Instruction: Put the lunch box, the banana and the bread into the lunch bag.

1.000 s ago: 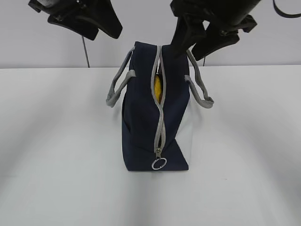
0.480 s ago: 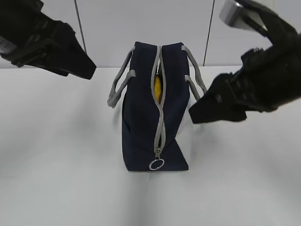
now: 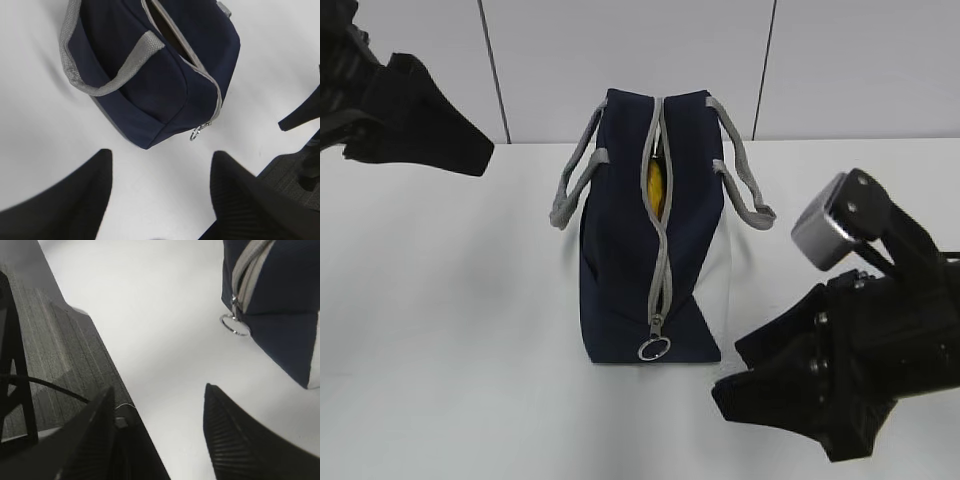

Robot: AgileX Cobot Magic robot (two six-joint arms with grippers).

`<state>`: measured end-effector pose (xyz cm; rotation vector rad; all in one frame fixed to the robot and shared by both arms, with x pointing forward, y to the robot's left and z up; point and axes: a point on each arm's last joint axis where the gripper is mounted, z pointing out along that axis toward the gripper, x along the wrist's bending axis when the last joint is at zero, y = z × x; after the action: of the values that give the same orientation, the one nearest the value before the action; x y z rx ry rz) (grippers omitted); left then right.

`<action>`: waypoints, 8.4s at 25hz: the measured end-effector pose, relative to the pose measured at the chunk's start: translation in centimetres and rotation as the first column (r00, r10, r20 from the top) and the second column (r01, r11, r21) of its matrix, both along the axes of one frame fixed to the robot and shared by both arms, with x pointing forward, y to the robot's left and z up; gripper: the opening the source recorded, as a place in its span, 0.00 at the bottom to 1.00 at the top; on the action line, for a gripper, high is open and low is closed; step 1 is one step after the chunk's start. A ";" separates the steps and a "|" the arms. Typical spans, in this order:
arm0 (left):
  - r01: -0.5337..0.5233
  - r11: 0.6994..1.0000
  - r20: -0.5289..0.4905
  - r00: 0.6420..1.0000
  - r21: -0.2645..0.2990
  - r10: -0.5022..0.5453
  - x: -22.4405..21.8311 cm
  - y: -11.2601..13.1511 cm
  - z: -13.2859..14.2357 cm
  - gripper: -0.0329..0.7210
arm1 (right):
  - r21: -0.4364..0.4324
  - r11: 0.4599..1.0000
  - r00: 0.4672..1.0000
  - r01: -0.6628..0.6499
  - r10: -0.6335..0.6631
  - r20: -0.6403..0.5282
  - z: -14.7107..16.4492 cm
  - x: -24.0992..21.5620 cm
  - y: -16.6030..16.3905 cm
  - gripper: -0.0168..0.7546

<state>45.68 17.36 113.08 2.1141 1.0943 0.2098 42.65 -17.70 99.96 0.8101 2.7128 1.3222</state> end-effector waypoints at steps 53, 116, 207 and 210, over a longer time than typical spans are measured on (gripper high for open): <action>0.007 1.000 0.005 1.000 0.023 -0.007 0.0 0.1 -0.1 0.54 | 0.003 0.993 0.972 -0.117 0.114 0.203 -9.6 6.9 2.5 0.56; 0.015 0.999 -0.011 1.000 0.034 -0.015 -0.1 0.2 -0.2 0.52 | -0.044 0.995 0.993 -0.088 0.092 0.075 -6.4 5.3 1.7 0.00; 0.291 0.956 0.109 0.952 -0.020 -0.287 -1.7 -1.1 -11.4 0.52 | 0.059 0.990 0.990 0.129 -0.125 -0.064 0.2 5.9 1.9 0.00; 0.316 0.948 0.117 0.943 -0.029 -0.310 -1.0 -1.6 -12.4 0.53 | 0.058 0.990 0.990 0.131 -0.127 -0.062 0.2 6.0 1.9 0.00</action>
<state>44.67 15.78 100.72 2.1709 0.6790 0.1453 48.60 -15.85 100.20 1.0268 2.6219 1.3823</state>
